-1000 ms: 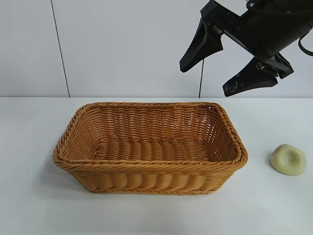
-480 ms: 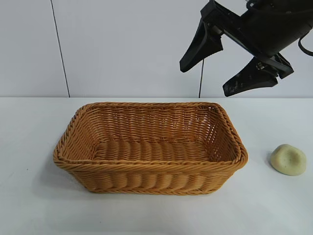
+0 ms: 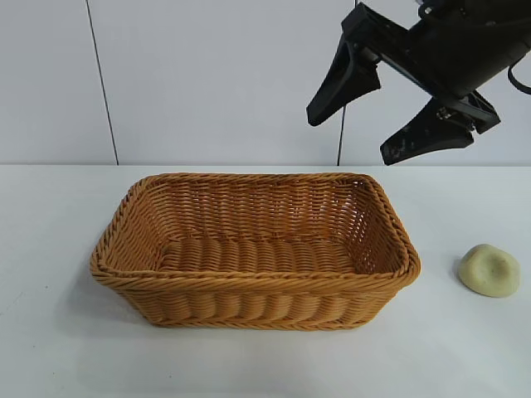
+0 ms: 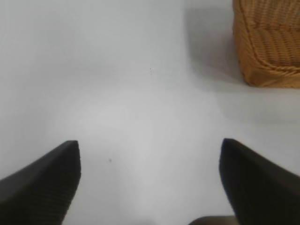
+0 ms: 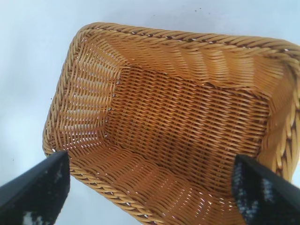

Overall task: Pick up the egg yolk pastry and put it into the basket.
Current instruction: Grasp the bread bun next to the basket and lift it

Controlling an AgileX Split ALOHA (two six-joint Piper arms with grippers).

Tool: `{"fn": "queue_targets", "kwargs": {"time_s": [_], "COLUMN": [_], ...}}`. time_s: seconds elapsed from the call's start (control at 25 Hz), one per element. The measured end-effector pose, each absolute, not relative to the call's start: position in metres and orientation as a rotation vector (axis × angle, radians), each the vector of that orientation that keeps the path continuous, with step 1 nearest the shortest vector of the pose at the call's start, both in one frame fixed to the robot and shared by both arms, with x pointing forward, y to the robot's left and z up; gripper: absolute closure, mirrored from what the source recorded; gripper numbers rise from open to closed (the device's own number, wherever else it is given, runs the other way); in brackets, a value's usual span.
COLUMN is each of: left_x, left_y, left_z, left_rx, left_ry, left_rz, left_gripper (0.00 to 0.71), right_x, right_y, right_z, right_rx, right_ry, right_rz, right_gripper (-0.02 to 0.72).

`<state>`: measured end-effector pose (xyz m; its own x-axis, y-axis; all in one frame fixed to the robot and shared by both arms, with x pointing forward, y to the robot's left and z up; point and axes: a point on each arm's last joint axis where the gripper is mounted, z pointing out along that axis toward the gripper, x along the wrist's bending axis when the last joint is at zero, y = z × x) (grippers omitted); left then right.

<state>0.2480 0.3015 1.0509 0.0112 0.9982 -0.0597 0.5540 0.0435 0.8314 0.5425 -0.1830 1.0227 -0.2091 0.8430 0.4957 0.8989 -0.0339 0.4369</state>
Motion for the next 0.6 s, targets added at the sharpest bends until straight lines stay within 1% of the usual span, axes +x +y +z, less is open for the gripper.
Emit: {"fn": "queue_targets", "kwargs": {"time_s": [0.12,0.28,0.44,0.6], "left_x": [0.235,0.233,0.233,0.233], "left_y": [0.302,0.302,0.302,0.302], "left_z": [1.051,1.051,1.051,1.051], "left_rx": [1.535,1.525,1.525,1.525], "left_ry": [1.568,1.557,1.557,1.557], "left_rz": [0.859,0.868,0.868,0.868], "left_gripper": [0.123,0.123,0.123,0.123], "right_x": [0.542,0.542,0.548,0.552], "right_y": [-0.185,-0.189,-0.198,-0.216], "right_z": [1.021,1.020,1.035,1.045], "right_rx": [-1.947,-1.998,-2.052,-2.166], "right_ry": [-2.133,-2.154,-2.290,-2.440], "right_rz": [-1.040,-0.966,-0.836,-0.622], "right_gripper": [0.034,0.034,0.034,0.034]}}
